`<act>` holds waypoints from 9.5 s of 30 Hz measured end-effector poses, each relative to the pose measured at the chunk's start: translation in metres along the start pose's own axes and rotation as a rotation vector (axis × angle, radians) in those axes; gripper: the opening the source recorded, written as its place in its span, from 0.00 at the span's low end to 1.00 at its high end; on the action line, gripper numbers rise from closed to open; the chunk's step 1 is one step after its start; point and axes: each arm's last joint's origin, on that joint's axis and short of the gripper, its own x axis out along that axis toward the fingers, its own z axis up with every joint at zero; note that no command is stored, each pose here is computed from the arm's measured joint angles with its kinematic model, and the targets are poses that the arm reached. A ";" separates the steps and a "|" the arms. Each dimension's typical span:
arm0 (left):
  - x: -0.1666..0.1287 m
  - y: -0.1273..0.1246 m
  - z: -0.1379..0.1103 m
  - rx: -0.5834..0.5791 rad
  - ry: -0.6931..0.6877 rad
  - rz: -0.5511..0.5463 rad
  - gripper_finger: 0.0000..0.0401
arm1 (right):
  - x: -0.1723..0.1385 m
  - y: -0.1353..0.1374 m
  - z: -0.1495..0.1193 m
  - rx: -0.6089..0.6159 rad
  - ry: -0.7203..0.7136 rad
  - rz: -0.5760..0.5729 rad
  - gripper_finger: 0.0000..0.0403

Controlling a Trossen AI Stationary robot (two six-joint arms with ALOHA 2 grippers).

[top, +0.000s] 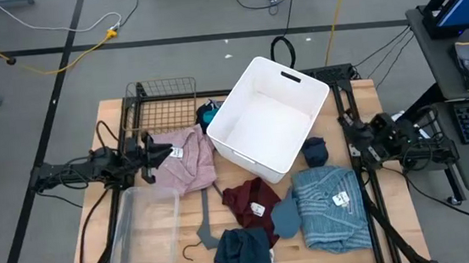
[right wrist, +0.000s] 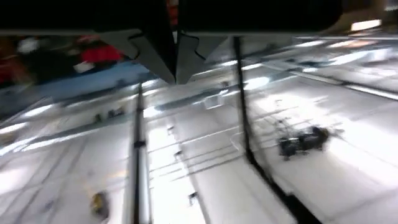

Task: Pick & Place Cloths
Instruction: Put the dark blue sock into the transparent bin

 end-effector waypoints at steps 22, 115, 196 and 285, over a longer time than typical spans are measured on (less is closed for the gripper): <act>0.000 0.000 0.000 0.028 0.002 0.005 0.20 | 0.047 0.013 0.045 -0.146 0.494 -0.095 0.00; 0.000 0.000 0.000 0.031 0.002 0.007 0.20 | -0.041 -0.038 -0.095 0.242 1.520 -1.259 0.40; -0.007 -0.005 0.035 -0.368 -0.359 -0.103 0.20 | 0.222 0.035 -0.033 0.720 0.877 0.232 0.00; 0.180 -0.128 0.077 -0.092 0.166 -0.464 0.53 | 0.288 -0.010 -0.127 0.406 0.747 -0.002 0.00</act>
